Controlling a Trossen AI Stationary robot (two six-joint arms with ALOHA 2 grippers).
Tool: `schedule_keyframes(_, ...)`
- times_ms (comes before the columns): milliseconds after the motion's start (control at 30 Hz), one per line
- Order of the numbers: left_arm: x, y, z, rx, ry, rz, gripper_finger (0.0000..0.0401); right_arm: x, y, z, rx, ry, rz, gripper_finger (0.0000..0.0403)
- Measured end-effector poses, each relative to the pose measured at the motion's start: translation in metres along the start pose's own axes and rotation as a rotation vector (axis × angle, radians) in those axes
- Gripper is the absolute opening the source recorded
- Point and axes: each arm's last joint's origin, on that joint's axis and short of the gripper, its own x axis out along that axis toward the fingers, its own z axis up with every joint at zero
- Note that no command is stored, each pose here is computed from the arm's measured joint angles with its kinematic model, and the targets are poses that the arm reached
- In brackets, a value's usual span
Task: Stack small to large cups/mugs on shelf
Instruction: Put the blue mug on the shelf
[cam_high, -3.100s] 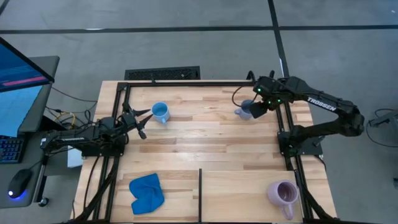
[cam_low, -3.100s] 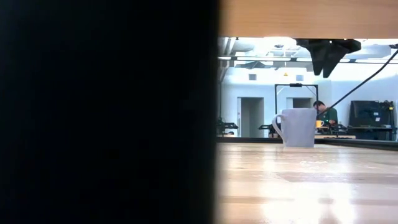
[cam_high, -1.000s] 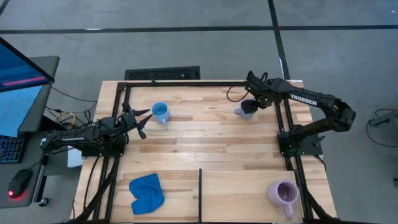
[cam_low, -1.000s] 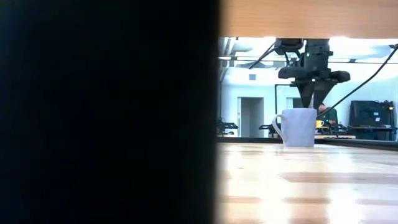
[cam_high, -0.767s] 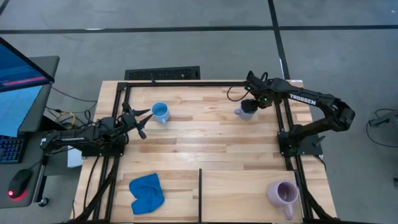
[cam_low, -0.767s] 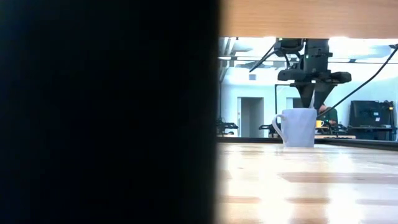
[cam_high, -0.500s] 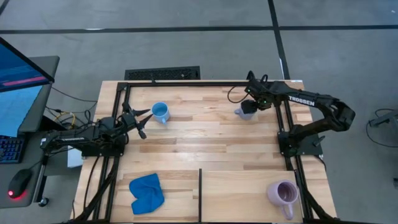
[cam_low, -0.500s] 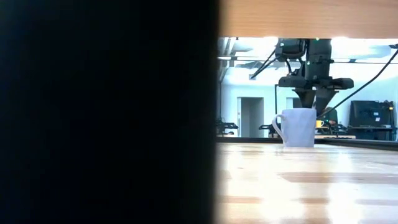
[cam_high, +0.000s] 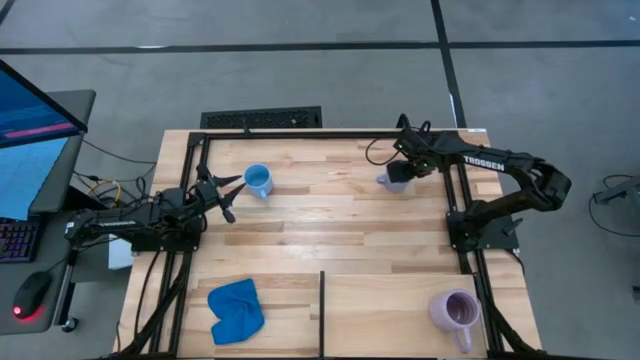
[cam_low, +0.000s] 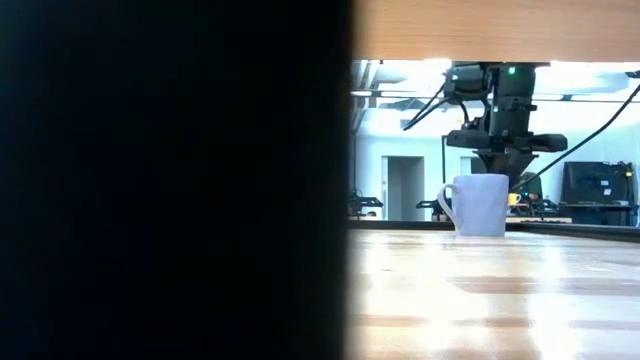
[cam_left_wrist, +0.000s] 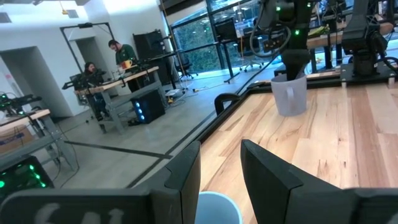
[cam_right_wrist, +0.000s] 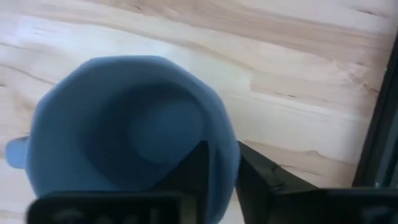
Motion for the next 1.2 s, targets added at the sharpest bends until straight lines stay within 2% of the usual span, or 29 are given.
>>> schedule_keyframes(233, 0.000, 0.000, 0.000, 0.006, 0.000, 0.002, 0.0108, -0.001, 0.002, 0.003, -0.063, -0.026, 0.028, 0.0024)
schedule_keyframes(700, 0.000, 0.000, 0.000, 0.008, 0.004, 0.016, 0.0108, -0.009, 0.019, -0.009, -0.257, 0.018, 0.087, 0.0023)
schedule_keyframes(967, 0.000, 0.001, 0.000, 0.008, 0.005, 0.018, 0.0108, -0.043, 0.036, -0.010, -0.355, 0.046, 0.118, 0.0023)
schedule_keyframes(1200, 0.000, 0.001, 0.000, 0.008, 0.005, 0.018, 0.0108, -0.093, 0.048, -0.012, -0.449, 0.061, 0.127, 0.0023)
